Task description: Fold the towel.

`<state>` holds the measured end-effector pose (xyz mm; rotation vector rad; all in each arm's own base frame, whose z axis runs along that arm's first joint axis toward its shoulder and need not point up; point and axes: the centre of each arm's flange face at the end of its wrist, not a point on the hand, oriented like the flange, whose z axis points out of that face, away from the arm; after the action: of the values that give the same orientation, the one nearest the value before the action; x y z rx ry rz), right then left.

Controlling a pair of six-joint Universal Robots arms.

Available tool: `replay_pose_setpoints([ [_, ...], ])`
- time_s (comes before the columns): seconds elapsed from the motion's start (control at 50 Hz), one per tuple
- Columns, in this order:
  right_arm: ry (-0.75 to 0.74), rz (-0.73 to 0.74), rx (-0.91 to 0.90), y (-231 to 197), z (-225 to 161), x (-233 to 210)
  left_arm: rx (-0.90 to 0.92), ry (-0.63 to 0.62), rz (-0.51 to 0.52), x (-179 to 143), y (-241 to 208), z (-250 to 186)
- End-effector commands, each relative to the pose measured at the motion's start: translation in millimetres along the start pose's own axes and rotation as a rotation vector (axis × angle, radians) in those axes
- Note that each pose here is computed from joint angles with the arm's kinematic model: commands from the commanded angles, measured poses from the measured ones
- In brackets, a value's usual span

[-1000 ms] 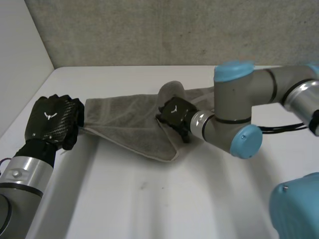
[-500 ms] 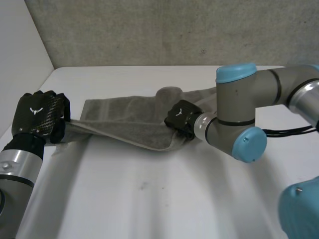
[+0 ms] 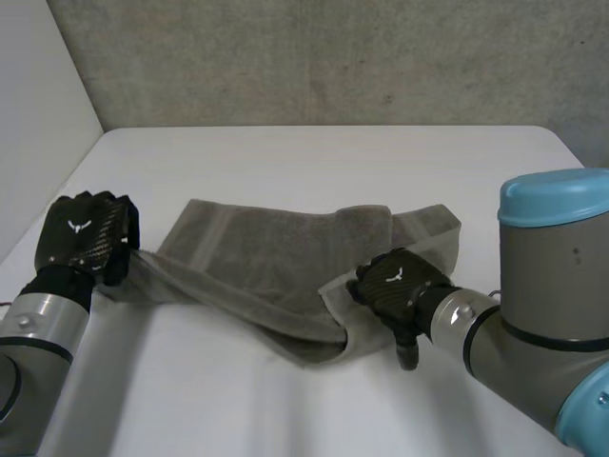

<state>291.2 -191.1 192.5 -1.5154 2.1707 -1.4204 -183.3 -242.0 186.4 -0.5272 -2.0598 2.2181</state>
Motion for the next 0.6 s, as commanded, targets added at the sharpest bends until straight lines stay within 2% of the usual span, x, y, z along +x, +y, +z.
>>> replay_pose_setpoints([
  [0.02, 0.098, 0.033, 0.064, -19, 15, 41, -0.023, 0.006, -0.002, 2, 6, -2],
  [0.22, 0.079, 0.014, 0.072, -21, 60, 47, -0.025, 0.006, -0.001, 2, 6, -3],
  [0.36, -0.007, -0.060, 0.106, -23, 92, 27, -0.028, 0.006, -0.001, 2, 7, -4],
  [0.6, -0.122, -0.057, 0.053, -20, 108, -2, -0.036, 0.008, -0.002, 3, 9, -6],
])
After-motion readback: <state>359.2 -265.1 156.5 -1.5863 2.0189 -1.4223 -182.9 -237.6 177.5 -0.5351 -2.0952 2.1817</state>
